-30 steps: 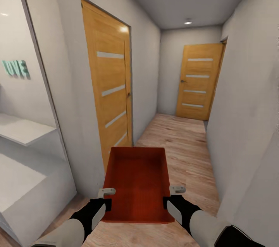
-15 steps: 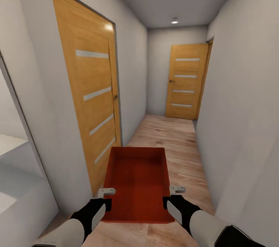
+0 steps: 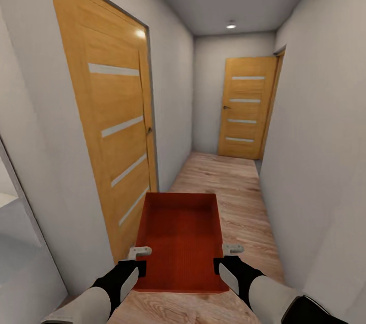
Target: Move the two storage containers from the living room to the garage. In the garage, place one container on the floor and stack the other container on top of it (either order is fine).
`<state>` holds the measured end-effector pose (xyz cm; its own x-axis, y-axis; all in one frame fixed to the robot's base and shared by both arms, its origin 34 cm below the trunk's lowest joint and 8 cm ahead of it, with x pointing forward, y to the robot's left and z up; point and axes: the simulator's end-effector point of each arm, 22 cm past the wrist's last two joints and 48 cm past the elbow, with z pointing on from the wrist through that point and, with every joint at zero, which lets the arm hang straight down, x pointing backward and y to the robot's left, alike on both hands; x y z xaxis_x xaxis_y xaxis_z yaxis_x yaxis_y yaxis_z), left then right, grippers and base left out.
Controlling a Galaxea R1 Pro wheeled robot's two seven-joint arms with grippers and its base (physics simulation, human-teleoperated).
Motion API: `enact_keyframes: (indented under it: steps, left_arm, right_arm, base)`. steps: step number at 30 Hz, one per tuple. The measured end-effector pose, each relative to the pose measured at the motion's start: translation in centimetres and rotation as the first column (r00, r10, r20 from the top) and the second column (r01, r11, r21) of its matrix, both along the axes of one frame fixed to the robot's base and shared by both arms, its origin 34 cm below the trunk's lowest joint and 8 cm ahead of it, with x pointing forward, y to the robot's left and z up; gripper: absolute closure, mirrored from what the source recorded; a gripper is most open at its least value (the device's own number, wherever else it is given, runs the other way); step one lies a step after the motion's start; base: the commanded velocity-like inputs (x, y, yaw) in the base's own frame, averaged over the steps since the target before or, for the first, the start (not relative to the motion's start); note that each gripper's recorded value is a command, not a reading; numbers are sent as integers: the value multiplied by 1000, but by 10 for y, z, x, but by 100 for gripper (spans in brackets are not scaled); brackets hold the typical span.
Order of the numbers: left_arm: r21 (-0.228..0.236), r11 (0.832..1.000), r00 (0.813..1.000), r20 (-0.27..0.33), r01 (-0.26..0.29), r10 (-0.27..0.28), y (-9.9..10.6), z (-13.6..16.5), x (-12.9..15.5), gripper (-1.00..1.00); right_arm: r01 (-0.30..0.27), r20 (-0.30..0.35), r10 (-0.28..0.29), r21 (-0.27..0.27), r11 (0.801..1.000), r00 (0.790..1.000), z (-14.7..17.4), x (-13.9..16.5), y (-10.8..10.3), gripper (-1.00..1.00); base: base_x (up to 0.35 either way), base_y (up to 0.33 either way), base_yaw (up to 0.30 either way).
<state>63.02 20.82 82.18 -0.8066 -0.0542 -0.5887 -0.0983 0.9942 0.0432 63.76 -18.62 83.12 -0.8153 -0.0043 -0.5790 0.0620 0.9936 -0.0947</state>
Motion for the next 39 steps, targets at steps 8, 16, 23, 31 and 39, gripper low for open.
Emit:
enact_keyframes:
  steps: [8,16,23,31,39]
  left_arm:
    - [0,1000,1000,0,0,0,0,0,0,100]
    - [0,1000,1000,1,0,0,0,0,0,100]
    - [0,1000,1000,1,0,0,0,0,0,100]
    - [0,1000,1000,1,0,0,0,0,0,100]
    - [0,1000,1000,1,0,0,0,0,0,100]
  right_arm:
    - [0,0,0,0,1000,1000,0,0,0,100]
    - [0,1,0,0,1000,1000,0,0,0,100]
    - [0,1,0,0,1000,1000,0,0,0,100]
    - [0,1,0,0,1000,1000,0,0,0,100]
    - [0,1,0,0,1000,1000,0,0,0,100]
  base:
    - [323,0,-103]
    - [323,0,-249]
    - [323,0,-238]
    - [323,0,-36]
    - [323,0,0]
